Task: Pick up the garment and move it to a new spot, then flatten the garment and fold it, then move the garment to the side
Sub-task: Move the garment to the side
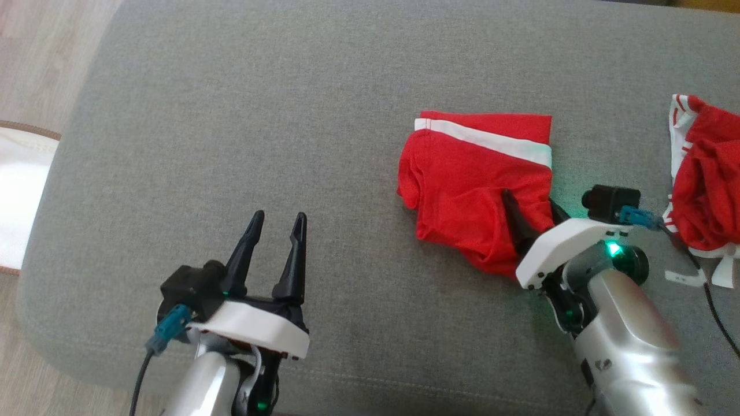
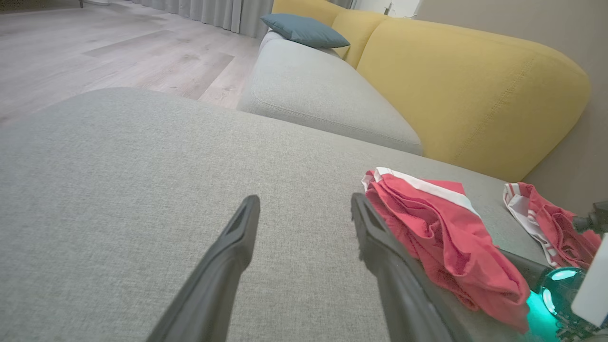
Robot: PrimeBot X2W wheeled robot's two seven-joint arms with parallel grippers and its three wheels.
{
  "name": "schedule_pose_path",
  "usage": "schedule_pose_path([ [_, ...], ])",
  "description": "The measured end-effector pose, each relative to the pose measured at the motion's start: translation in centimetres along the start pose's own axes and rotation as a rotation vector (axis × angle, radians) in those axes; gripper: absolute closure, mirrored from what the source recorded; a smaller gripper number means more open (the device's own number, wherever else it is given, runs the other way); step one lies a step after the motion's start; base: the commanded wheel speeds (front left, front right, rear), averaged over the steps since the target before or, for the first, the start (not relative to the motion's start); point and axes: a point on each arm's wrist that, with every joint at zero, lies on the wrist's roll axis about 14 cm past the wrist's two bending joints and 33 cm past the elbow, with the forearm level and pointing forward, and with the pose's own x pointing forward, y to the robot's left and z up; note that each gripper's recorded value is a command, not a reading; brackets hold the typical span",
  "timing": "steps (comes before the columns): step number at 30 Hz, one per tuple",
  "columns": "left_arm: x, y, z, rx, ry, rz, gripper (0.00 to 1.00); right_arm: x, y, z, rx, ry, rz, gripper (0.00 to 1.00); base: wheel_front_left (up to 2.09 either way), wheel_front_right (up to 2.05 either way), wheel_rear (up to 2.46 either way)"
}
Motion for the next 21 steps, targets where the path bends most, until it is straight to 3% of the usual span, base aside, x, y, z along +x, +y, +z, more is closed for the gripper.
schedule_pose_path([
  [1, 0.0, 0.0, -0.1, 0.000, 0.002, 0.001, 0.00, 0.2, 0.1, 0.0, -0.009, 0.005, 0.003, 0.00, 0.00, 0.00, 0.00],
  [2, 0.0, 0.0, -0.1, 0.000, 0.004, 0.001, 0.00, 0.3, 0.1, 0.1, -0.022, 0.000, 0.006, 0.87, 0.00, 0.00, 0.00],
  [3, 0.1, 0.0, -0.2, 0.000, 0.005, 0.001, 0.00, 0.3, 0.2, 0.2, -0.043, -0.005, 0.008, 1.00, 0.00, 0.00, 0.00],
  [11, 0.7, -1.4, -0.2, -0.006, 0.003, -0.045, 0.00, -0.9, -0.9, 1.2, -0.309, -0.057, -0.016, 1.00, 0.00, 0.00, 0.00],
  [21, 1.9, -3.9, -0.2, -0.015, -0.001, -0.123, 0.00, -5.0, -6.7, 5.5, -0.557, -0.121, -0.133, 1.00, 0.00, 0.00, 0.00],
])
